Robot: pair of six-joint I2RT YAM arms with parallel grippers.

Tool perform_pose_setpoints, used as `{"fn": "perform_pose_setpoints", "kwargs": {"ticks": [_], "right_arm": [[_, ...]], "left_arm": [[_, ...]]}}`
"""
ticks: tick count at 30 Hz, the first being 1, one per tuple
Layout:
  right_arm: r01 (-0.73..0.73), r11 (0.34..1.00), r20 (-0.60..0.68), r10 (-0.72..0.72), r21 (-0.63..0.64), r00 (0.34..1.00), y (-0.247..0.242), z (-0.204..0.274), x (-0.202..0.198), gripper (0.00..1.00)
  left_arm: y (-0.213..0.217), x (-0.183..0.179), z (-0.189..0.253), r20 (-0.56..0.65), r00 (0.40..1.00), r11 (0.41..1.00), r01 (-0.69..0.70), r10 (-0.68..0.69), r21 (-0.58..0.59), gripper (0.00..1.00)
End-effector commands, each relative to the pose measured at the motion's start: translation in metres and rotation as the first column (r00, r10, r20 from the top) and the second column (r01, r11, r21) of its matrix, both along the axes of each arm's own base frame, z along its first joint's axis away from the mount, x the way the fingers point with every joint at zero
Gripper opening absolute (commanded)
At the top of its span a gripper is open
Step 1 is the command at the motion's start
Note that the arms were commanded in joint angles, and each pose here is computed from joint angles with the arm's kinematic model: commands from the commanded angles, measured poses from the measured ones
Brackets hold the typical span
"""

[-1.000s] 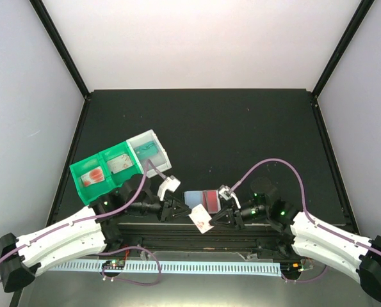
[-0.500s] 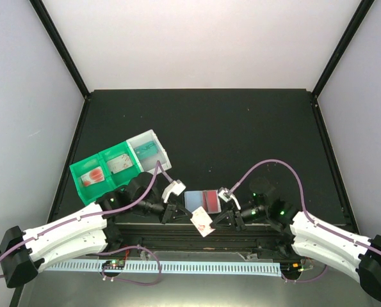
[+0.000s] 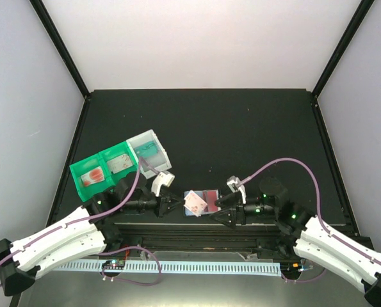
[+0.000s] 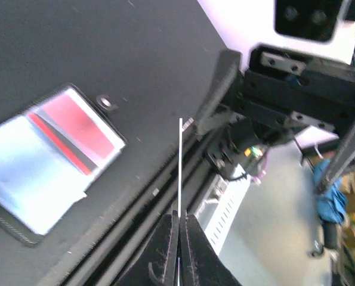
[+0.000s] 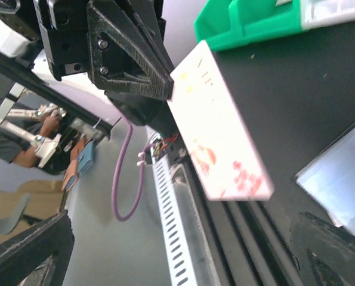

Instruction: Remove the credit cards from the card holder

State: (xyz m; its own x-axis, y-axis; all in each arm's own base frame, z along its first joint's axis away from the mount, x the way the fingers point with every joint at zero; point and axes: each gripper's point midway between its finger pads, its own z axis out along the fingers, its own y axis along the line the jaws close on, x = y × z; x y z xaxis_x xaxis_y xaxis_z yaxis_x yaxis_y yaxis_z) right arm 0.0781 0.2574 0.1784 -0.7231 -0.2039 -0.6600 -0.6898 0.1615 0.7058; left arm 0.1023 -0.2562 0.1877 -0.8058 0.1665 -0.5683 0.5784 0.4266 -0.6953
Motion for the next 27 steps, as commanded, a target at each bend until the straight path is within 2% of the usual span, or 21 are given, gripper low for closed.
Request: {"fn": "perform_pose_setpoints", "kwargs": {"ticks": [1, 4, 8, 12, 20, 27], "right_arm": [[0.122, 0.993, 0.046, -0.122, 0.002, 0.991, -0.006, 0.01, 0.017, 1.0], [0.145, 0.989, 0.049, -0.145, 0.007, 0.988, -0.007, 0.01, 0.02, 1.0], [0.155, 0.988, 0.044, -0.155, 0.005, 0.987, -0.008, 0.009, 0.021, 1.0], [0.157, 0.988, 0.034, -0.157, -0.004, 0.987, -0.008, 0.007, 0.021, 1.0], [0.141, 0.99, 0.034, -0.141, 0.011, 0.989, -0.008, 0.008, 0.017, 1.0], [0.159, 0.987, 0.045, -0.16, 0.025, 0.986, -0.011, 0.01, 0.018, 1.0]], "left_arm": [[0.022, 0.036, 0.024, 0.093, 0.968, 0.972, -0.235, 0.232, 0.02, 0.02], [0.038, 0.056, 0.033, 0.127, 0.923, 0.929, -0.37, 0.364, 0.023, 0.01], [0.067, 0.082, 0.038, 0.166, 0.817, 0.823, -0.566, 0.552, 0.053, 0.02], [0.093, 0.101, 0.043, 0.192, 0.709, 0.717, -0.696, 0.679, 0.036, 0.02], [0.148, 0.132, 0.041, 0.238, 0.515, 0.52, -0.853, 0.823, 0.047, 0.02], [0.2, 0.144, 0.033, 0.255, 0.313, 0.306, -0.95, 0.915, 0.066, 0.02]]}}
